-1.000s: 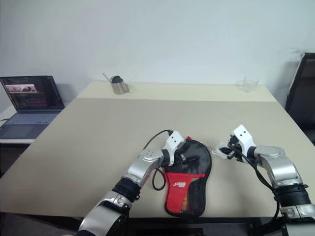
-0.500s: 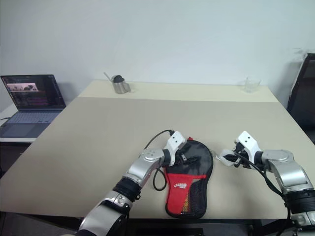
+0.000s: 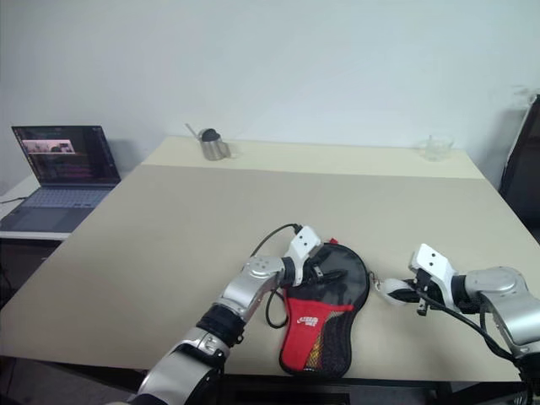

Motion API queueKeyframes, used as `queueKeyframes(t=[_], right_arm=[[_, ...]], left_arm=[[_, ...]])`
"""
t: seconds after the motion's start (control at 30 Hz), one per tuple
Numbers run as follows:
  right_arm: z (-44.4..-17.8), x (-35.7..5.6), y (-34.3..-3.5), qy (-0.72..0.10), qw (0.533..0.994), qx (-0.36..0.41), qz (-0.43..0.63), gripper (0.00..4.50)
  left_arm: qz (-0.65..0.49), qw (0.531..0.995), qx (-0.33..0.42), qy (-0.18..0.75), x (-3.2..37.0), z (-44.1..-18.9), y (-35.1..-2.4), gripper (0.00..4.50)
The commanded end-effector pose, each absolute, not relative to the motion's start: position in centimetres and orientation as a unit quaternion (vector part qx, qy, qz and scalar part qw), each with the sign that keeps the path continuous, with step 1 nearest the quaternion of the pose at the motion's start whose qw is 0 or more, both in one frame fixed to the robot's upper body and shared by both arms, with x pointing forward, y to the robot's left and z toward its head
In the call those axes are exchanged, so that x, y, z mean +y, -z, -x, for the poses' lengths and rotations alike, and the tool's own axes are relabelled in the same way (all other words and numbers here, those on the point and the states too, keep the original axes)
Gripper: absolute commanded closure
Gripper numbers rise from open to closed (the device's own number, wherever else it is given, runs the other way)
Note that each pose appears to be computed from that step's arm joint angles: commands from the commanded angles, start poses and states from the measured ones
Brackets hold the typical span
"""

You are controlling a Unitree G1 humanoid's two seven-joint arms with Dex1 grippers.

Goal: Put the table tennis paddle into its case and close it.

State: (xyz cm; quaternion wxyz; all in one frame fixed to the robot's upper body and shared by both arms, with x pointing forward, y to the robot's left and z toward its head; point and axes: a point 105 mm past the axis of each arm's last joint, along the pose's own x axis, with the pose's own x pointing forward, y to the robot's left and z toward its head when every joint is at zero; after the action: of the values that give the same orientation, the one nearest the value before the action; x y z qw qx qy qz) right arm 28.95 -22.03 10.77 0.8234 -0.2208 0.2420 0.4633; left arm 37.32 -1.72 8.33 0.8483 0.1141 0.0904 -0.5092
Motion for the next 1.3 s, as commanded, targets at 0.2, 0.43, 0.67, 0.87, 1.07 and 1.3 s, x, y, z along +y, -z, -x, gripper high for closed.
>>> queueKeyframes(t=[0.2,0.43,0.67,0.87,1.07,1.3], right_arm=[[-24.0,-20.6,-8.2,-0.558,0.733,0.29,0.258,4.24],[-24.5,-20.8,-7.0,-0.55,0.739,0.286,0.264,4.24],[-25.3,-21.2,-6.0,-0.539,0.747,0.282,0.27,4.25],[-26.4,-21.8,-5.9,-0.522,0.758,0.277,0.276,4.26],[-26.6,-21.3,-7.3,-0.524,0.764,0.273,0.257,4.26],[-28.2,-20.7,-10.4,-0.507,0.787,0.251,0.247,1.87]], left_arm=[[-0.121,0.843,0.146,0.503,-0.6,-36.7,-5.2,0.39],[-0.122,0.842,0.148,0.505,-0.7,-36.6,-5.1,0.39],[-0.124,0.842,0.15,0.503,-0.5,-36.6,-5.0,0.39],[-0.124,0.843,0.151,0.502,-0.4,-36.6,-5.0,0.39],[-0.116,0.844,0.141,0.505,-0.4,-36.7,-5.6,0.39],[-0.103,0.844,0.136,0.509,-0.2,-37.1,-6.8,0.0]])
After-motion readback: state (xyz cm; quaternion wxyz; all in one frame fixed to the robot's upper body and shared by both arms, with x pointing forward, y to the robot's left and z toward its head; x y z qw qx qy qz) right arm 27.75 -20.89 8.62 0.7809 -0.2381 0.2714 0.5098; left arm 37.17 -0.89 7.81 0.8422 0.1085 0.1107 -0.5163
